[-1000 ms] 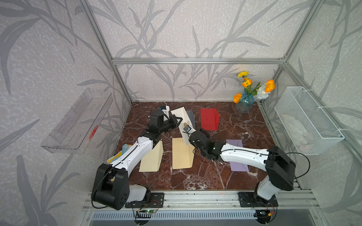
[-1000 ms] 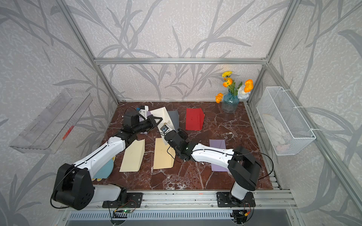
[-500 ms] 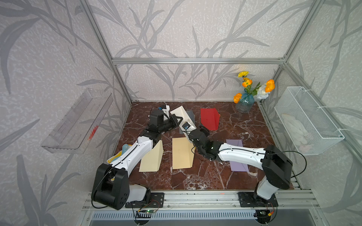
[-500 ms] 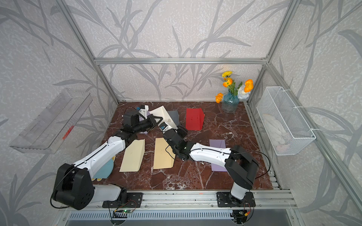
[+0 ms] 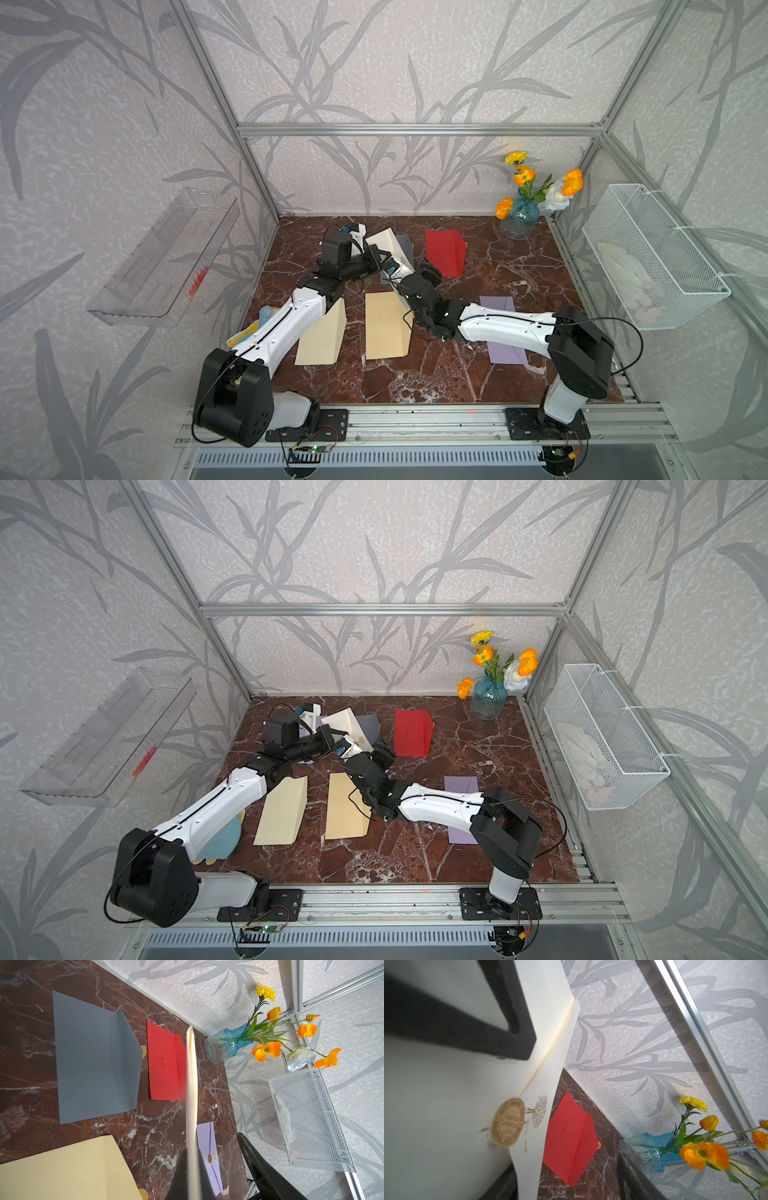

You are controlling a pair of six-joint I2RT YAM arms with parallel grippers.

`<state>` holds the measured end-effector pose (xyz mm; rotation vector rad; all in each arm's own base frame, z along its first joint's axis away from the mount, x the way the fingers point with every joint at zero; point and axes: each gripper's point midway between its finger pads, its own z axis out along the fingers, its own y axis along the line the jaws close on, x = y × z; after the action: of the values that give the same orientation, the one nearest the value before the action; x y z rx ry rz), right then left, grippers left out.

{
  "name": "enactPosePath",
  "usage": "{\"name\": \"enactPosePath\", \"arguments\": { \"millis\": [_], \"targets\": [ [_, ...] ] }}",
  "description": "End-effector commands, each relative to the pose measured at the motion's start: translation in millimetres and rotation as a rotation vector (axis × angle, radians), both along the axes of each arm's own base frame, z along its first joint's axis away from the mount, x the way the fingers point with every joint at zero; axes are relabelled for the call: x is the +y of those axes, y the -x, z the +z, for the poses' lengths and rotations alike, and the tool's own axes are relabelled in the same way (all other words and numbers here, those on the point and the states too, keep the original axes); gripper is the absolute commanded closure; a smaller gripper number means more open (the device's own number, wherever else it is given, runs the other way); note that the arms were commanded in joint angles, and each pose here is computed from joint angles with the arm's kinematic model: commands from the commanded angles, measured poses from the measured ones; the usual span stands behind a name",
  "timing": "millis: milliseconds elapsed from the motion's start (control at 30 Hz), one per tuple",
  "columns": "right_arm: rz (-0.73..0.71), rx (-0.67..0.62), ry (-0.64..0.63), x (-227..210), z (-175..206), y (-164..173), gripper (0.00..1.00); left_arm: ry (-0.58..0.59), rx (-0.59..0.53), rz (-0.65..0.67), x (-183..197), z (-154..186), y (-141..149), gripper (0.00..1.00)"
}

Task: Open the envelope
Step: Open the envelope flap on the envelope.

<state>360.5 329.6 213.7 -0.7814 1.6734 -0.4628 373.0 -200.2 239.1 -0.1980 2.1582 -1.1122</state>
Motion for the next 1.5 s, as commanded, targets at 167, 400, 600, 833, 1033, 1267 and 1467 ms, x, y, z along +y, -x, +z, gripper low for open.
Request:
{"name": "enactPosePath", "arguments": {
  "millis": [167, 400, 600, 833, 1033, 1267, 1467],
  "targets": [
    [-0.030, -0.076, -0.064, 5.9, 30.0, -12.5, 0.29, -0.028, -0.006, -0.069, -7.3, 7.5, 15.1, 1.00],
    [-0.064, -0.061, -0.076, -5.2, 30.5, -20.9, 0.29, -0.028, -0.013, -0.081, -8.1, 8.8, 17.4, 1.00],
    [-0.098, -0.036, -0.090, -19.8, 26.7, -28.2, 0.28, -0.024, -0.026, -0.091, -9.0, 11.4, 19.3, 1.00],
    [-0.139, 0.019, -0.097, -38.6, 12.3, -33.4, 0.28, -0.032, -0.069, -0.088, -6.1, 21.3, 21.5, 1.00],
    [-0.157, 0.096, -0.137, -50.7, -3.2, -35.8, 0.28, 0.001, -0.100, -0.136, -12.6, 29.0, 27.3, 1.00],
    [-0.045, 0.329, -0.340, -46.8, -13.5, -35.0, 0.28, 0.010, -0.129, -0.249, -22.4, 28.9, 40.3, 1.00],
    [0.004, 0.454, -0.455, -47.9, -18.0, -32.3, 0.28, 0.065, -0.171, -0.308, -25.1, 30.1, 46.1, 1.00]
  ]
}}
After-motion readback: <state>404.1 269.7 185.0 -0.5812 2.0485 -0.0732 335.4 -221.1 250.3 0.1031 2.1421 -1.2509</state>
